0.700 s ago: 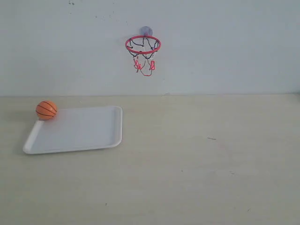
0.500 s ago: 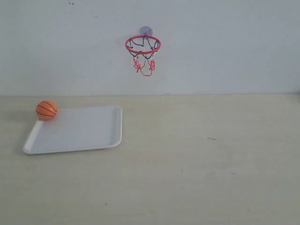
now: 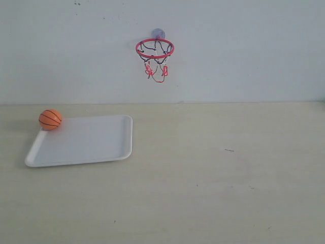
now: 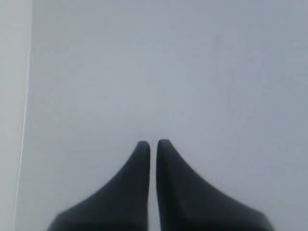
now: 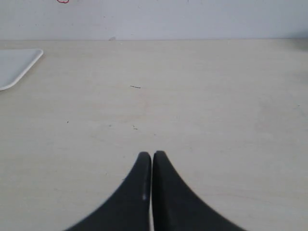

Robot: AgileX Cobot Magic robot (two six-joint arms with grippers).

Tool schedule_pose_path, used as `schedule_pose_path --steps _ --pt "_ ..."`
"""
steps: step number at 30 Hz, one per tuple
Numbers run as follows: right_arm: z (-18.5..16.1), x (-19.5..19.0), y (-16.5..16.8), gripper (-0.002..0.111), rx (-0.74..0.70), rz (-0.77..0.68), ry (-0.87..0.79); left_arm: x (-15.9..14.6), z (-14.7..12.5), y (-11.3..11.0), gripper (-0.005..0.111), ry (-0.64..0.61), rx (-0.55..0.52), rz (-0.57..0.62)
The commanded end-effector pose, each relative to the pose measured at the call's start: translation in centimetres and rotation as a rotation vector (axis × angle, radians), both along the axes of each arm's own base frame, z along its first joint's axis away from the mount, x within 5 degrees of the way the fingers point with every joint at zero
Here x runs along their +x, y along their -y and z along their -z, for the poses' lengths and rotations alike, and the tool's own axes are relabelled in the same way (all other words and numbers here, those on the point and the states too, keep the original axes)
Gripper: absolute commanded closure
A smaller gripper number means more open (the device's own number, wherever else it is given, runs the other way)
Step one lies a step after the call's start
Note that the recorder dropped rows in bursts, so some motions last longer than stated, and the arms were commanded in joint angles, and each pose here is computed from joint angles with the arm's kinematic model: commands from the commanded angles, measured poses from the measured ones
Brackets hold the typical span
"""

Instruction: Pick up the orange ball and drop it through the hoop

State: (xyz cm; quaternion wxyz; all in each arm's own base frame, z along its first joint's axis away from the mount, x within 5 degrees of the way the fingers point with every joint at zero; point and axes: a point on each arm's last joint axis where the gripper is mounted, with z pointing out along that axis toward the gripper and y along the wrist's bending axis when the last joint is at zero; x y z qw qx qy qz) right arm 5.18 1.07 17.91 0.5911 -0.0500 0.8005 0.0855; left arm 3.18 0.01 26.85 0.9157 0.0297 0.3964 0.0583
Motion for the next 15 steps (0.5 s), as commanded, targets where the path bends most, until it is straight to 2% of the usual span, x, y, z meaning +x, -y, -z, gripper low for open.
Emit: schedule_pose_path --steps 1,3,4,9,10,13,15 --pt "-0.1 0.0 0.0 0.108 0.0 -0.001 0.013 -0.6 -1.2 -0.7 0.103 0.083 -0.243 0.132" --pt "-0.1 0.0 0.0 0.108 0.0 -0.001 0.013 0.1 -1.7 -0.9 0.103 -0.068 -0.358 0.183" --pt "-0.1 0.0 0.0 0.108 0.0 -0.001 0.013 0.7 -1.9 -0.8 0.103 -0.154 -0.376 0.189" --pt "-0.1 0.0 0.0 0.108 0.0 -0.001 0.013 5.5 -4.2 -0.1 0.103 -0.531 -0.373 0.169" --pt "-0.1 0.0 0.0 0.108 0.0 -0.001 0.013 6.9 -4.4 0.0 0.103 -0.622 -0.347 0.151" --pt "-0.1 0.0 0.0 0.108 0.0 -0.001 0.013 11.3 -4.6 0.4 0.103 -0.934 -0.164 0.067" --pt "-0.1 0.0 0.0 0.108 0.0 -0.001 0.013 14.4 -4.2 0.5 0.103 -1.109 -0.162 0.055"
